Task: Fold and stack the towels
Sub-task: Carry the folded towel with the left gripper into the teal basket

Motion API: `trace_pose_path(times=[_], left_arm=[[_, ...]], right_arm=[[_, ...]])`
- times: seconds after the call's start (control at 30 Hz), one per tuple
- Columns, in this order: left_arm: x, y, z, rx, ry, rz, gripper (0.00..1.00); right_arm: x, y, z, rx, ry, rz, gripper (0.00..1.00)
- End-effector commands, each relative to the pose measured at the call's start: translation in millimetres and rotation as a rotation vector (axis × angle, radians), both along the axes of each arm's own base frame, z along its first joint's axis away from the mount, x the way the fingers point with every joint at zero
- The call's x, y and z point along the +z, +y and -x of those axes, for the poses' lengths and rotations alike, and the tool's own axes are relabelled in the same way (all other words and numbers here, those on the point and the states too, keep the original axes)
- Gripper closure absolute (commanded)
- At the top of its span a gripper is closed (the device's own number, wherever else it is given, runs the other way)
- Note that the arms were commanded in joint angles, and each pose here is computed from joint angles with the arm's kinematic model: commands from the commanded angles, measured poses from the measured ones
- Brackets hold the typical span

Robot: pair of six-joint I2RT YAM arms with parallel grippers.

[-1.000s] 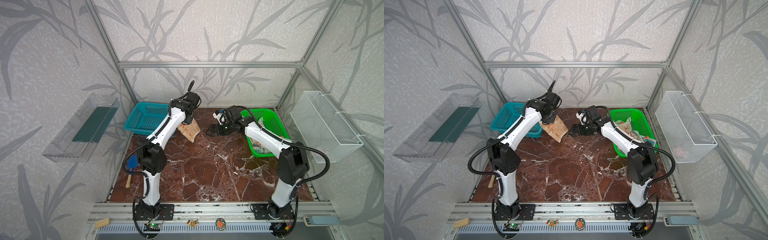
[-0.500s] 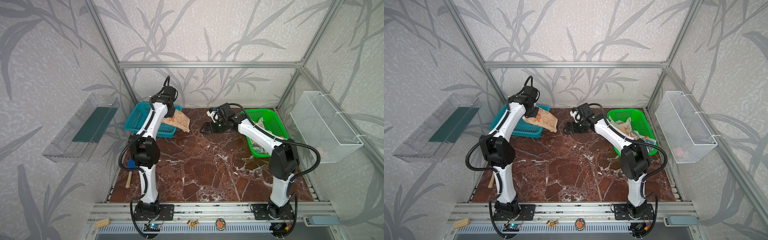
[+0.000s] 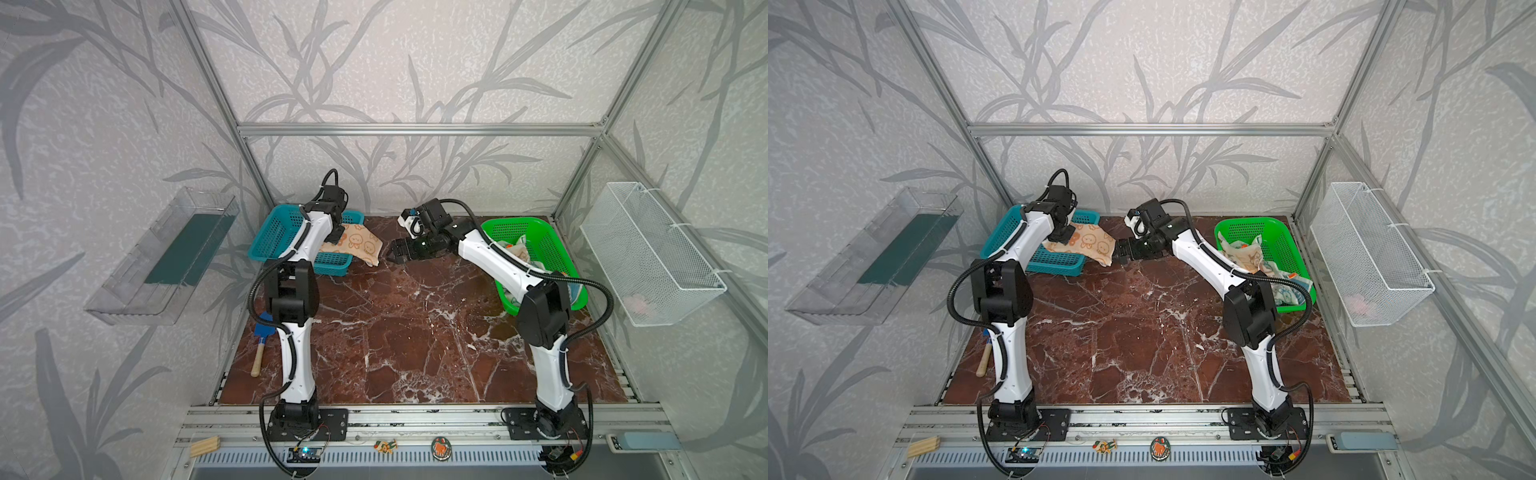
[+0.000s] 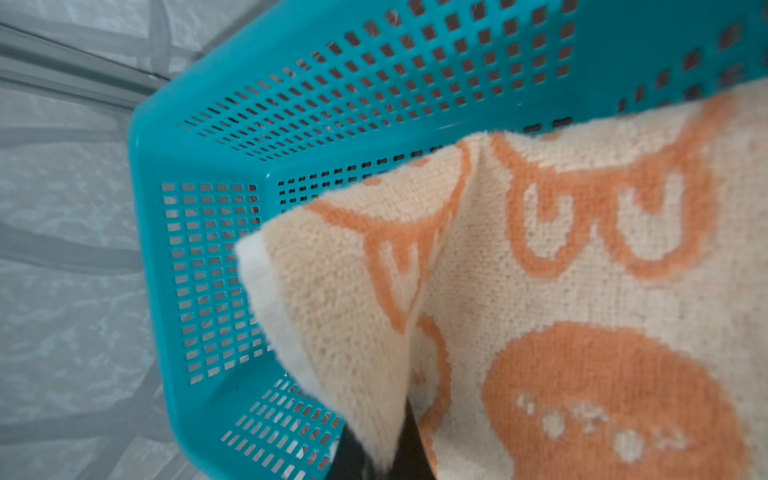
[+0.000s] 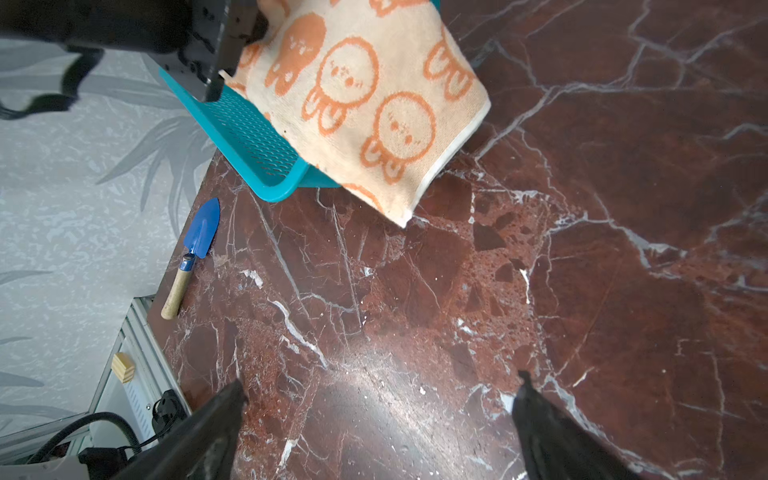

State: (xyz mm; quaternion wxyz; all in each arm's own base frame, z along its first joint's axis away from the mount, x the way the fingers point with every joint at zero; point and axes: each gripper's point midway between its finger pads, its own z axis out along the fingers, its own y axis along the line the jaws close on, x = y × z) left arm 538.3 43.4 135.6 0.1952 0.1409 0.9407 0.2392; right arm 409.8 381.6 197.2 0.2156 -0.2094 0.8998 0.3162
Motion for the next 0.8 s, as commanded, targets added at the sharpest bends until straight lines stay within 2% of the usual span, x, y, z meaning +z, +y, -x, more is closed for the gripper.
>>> trace_pose_path(times=[0.0,0.27,0.53,0.77], left_arm=[[6.2,12.9,-9.1,-0.019,-0.021,-0.032,1.00],[-17.8,27.4,-19.3,-0.074,0.029,-0.133,1.00],[-37.3,54.1,-20.9,-0.055,0.084,-0.226,1.00],[-39.5,66.7,-21.5,-0.033,0.081,-0.254,1.00]], right_arm=[[1.4,5.0,3.1,0.025,-0.007,0.029,0.01],[-8.4,5.7,-2.1,0.016,0.008,0.058,0.01],[-14.5,7.2,-5.5,0.028,0.015,0.081,0.01],[-16.7,15.2,-10.8,0.037,0.031,0.070,0.01]])
